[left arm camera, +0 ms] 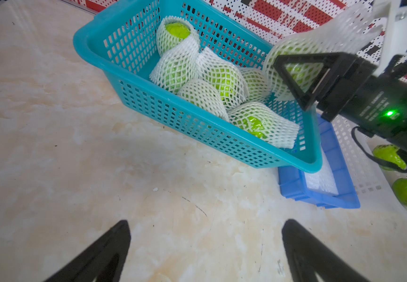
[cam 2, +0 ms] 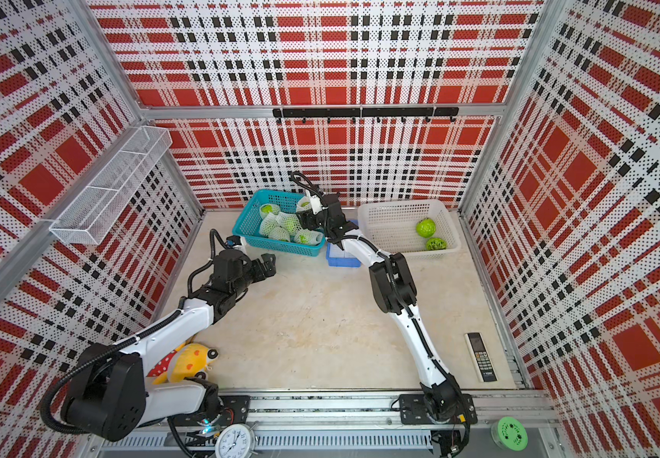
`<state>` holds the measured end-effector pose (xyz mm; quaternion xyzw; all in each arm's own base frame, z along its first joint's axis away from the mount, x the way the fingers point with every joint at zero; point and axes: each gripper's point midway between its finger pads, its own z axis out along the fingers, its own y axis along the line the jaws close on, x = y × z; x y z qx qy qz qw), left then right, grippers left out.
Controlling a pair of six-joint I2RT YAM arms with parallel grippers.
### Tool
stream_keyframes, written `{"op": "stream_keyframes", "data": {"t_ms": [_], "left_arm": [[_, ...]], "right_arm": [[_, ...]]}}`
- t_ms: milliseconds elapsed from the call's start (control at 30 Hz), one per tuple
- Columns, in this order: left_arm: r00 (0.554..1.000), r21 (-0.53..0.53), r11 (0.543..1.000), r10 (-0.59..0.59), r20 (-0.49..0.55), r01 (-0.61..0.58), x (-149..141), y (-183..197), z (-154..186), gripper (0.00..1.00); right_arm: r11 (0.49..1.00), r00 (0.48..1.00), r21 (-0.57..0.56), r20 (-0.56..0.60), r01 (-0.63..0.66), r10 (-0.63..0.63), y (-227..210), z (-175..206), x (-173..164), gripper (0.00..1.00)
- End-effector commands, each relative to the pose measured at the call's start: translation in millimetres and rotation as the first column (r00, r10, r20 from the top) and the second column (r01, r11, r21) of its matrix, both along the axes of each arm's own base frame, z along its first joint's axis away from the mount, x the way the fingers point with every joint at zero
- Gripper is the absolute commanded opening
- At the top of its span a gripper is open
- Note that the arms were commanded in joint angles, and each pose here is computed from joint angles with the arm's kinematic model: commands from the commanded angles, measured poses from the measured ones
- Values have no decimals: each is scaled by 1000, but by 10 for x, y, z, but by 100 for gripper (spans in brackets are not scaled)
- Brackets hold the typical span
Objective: Sleeve custard apples in foam nets
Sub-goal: Place the custard apple in the basket.
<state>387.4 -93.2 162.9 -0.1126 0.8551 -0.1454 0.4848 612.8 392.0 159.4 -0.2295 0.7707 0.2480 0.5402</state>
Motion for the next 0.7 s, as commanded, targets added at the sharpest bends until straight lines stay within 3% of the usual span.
{"op": "stream_keyframes", "data": {"t_ms": [0, 267, 667], "left_arm": [[999, -6, 1000, 19, 30, -19, 73, 27, 82, 99], [999, -28, 999, 32, 27, -32, 80, 54, 91, 99], [998, -61, 997, 52, 40, -49, 41, 114, 154, 100]], "right_arm": [[1000, 995, -17, 96, 3, -1, -16, 47, 81, 82], [998, 997, -54, 57, -45, 48, 14, 3, -7, 100], [991, 992, -76, 57, -105, 110, -52, 327, -352, 100]]}}
